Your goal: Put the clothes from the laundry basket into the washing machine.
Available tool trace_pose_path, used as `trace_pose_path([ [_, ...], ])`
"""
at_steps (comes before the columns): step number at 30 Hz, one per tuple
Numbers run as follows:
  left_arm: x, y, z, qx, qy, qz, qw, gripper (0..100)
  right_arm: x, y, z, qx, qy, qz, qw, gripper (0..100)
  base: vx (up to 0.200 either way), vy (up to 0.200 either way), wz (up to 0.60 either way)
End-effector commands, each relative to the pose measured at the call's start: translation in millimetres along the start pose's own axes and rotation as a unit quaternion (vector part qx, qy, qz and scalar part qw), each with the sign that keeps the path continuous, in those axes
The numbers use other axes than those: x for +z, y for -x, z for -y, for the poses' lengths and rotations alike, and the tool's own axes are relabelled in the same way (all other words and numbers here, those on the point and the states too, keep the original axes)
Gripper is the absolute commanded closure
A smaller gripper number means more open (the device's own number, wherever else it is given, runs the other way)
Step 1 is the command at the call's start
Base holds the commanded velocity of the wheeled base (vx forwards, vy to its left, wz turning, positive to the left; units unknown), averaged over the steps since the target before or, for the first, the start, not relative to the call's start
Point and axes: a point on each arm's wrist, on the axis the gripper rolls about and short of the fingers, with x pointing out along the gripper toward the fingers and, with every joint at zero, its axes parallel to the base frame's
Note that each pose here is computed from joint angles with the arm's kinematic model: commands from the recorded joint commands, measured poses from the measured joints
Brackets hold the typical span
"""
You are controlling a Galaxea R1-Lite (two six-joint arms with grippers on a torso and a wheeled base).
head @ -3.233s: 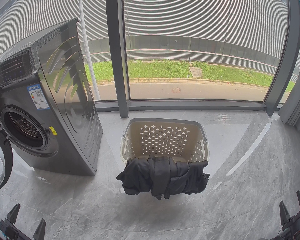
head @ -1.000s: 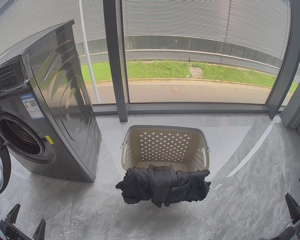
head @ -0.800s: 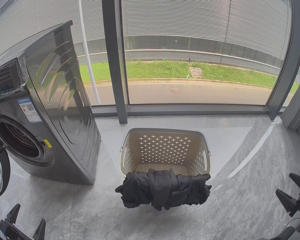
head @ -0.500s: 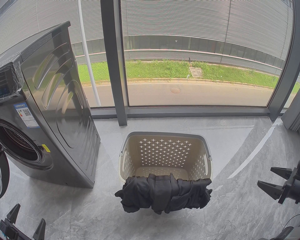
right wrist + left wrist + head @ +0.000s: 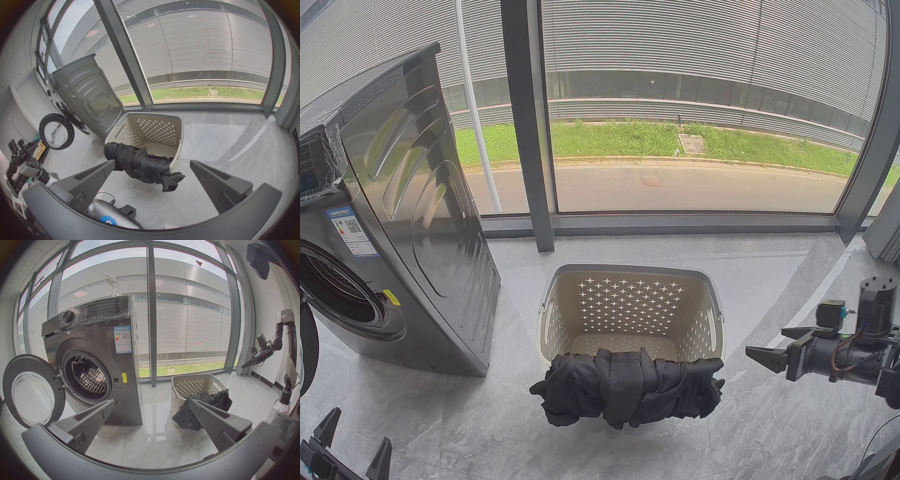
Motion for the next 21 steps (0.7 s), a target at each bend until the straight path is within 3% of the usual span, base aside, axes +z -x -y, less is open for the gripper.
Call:
trace_pose_path([
  [1, -5.3, 0, 0.3, -0.001, 0.001, 0.0, 1.0, 0, -22, -64, -1.8, -0.014, 0.007, -0.062, 0.998, 0, 0.0, 0.0, 0.0],
  [21, -5.3, 0, 0.3, -0.002, 0.0, 0.0, 1.0, 0, -54, -143, 4.3, -0.024, 0.023, -0.063, 0.9975, 0, 0.0, 0.0, 0.0],
])
